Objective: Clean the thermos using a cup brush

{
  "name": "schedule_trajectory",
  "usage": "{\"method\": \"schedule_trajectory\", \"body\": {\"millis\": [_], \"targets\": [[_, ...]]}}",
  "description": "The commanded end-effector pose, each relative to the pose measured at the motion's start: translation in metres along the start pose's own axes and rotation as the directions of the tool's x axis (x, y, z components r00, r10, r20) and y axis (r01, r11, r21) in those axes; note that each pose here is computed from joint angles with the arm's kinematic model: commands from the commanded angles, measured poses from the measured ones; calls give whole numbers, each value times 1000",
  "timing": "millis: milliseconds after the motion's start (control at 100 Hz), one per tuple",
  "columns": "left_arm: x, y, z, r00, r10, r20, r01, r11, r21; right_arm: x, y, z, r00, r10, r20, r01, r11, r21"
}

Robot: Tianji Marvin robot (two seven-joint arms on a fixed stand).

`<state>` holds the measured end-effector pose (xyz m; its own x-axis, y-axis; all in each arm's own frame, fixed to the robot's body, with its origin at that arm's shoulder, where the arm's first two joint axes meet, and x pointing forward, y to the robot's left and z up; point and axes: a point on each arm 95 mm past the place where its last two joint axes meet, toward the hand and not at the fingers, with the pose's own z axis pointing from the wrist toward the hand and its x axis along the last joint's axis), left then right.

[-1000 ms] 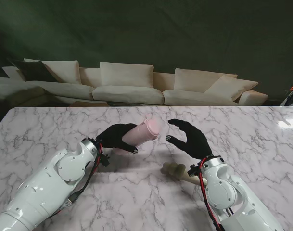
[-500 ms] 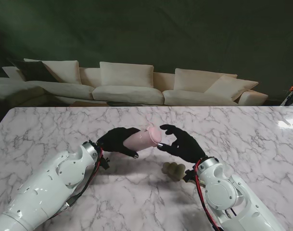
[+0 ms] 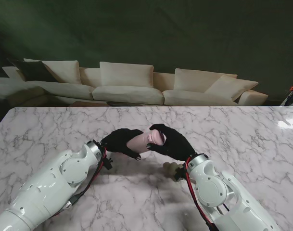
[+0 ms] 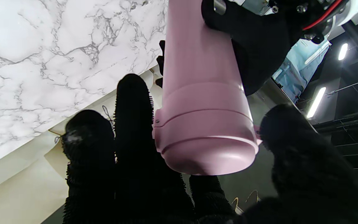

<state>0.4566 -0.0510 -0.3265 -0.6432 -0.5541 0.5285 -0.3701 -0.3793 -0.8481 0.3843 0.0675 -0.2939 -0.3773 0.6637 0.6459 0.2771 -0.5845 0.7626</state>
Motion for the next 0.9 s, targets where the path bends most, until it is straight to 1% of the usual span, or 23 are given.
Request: {"method": "schedule_trajectory", "body": {"millis": [0,160,340,450,690,800,890], "targets": [[8,-7,11,1000,-1,-18,1,1000,8,4,-11,1,1000,7,-16,-7,1000,18],[6,-6,13,1000,-11,-3,11,1000,13,5,-17,2,998,-23,-65,26,999,33],[6,-5,14,1000,-18,6,18,1000,11,9,-24,4,993,-29,-113,33,999,34],[6,-3,16,999,-29,15,29,1000,7,12,-28,5,991,-13,-136,17,999,27],[7,1,21,998,-56,21,56,998,10,18,-33,6,983,-19,-180,30,998,59],[8,2,21,998,-60,17,60,998,14,21,-34,5,979,4,-205,6,999,47],[9,2,20,998,-70,9,70,997,23,22,-31,4,973,31,-230,-28,1000,14]]}}
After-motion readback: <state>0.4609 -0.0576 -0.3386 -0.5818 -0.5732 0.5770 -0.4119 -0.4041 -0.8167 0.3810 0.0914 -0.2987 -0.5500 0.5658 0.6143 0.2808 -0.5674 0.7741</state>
